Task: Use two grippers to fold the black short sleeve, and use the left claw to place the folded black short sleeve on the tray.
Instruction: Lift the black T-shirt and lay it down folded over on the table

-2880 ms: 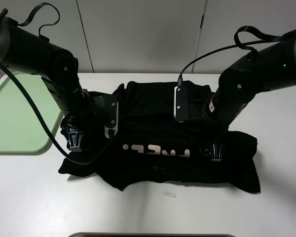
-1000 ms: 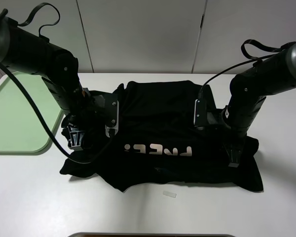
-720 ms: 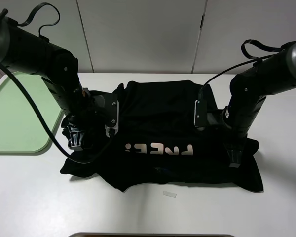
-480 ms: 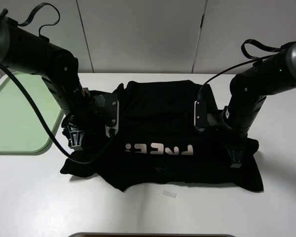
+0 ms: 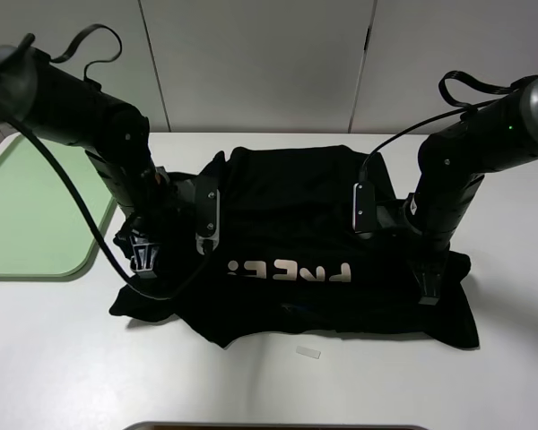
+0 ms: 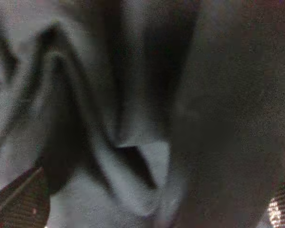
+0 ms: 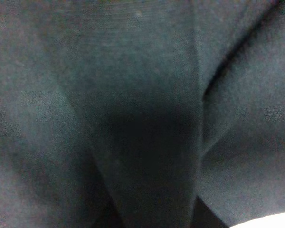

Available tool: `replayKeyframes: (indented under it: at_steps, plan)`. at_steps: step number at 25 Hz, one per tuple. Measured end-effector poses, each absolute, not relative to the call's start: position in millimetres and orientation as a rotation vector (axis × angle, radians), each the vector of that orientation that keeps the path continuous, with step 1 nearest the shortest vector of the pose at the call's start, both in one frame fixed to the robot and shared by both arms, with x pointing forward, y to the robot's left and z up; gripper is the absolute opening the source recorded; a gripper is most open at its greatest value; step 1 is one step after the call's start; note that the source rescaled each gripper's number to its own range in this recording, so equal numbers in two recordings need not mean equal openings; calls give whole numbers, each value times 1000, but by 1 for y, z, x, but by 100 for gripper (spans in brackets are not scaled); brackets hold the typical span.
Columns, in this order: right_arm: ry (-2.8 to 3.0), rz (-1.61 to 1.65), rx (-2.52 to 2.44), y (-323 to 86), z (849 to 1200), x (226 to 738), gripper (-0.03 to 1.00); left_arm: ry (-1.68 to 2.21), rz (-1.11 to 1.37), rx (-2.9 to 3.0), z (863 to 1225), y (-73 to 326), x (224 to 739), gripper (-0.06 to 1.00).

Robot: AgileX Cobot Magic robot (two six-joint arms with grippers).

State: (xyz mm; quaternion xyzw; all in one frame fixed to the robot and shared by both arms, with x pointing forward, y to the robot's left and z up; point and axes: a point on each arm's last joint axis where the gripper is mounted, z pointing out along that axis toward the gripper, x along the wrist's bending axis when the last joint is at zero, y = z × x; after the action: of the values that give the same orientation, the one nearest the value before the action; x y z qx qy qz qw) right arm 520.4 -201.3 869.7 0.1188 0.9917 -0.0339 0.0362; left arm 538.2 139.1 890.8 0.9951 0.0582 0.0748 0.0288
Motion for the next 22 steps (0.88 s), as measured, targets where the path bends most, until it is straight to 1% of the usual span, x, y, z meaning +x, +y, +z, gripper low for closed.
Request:
replayKeyframes:
  at_steps: [3, 5, 7, 8, 9, 13, 14, 15, 16, 17, 22]
  plan:
    - [3046, -103, 366, -201, 870, 520, 0, 183, 191, 3086, 883, 139, 537, 87]
    - [3046, -103, 365, -201, 870, 520, 0, 184, 187, 3087, 882, 139, 537, 82]
    - [3046, -103, 366, -201, 870, 520, 0, 184, 185, 3088, 881, 139, 537, 74]
    - [3046, -103, 366, -201, 870, 520, 0, 184, 183, 3089, 881, 139, 537, 66]
    - [3046, -103, 366, -201, 870, 520, 0, 184, 184, 3089, 881, 139, 537, 53]
    - [3045, -102, 367, -201, 870, 520, 0, 184, 184, 3089, 881, 139, 537, 12]
    - [3045, -101, 368, -201, 870, 520, 0, 184, 184, 3089, 881, 139, 537, 6]
    - [3045, -101, 368, -201, 870, 520, 0, 184, 184, 3089, 881, 139, 537, 6]
    - [3046, -100, 369, -201, 870, 520, 0, 184, 184, 3089, 881, 139, 537, 2]
    - [3046, -100, 370, -201, 870, 520, 0, 184, 184, 3089, 881, 139, 537, 1]
    - [3044, -96, 371, -201, 870, 521, 0, 270, 168, 3066, 881, 138, 536, 0]
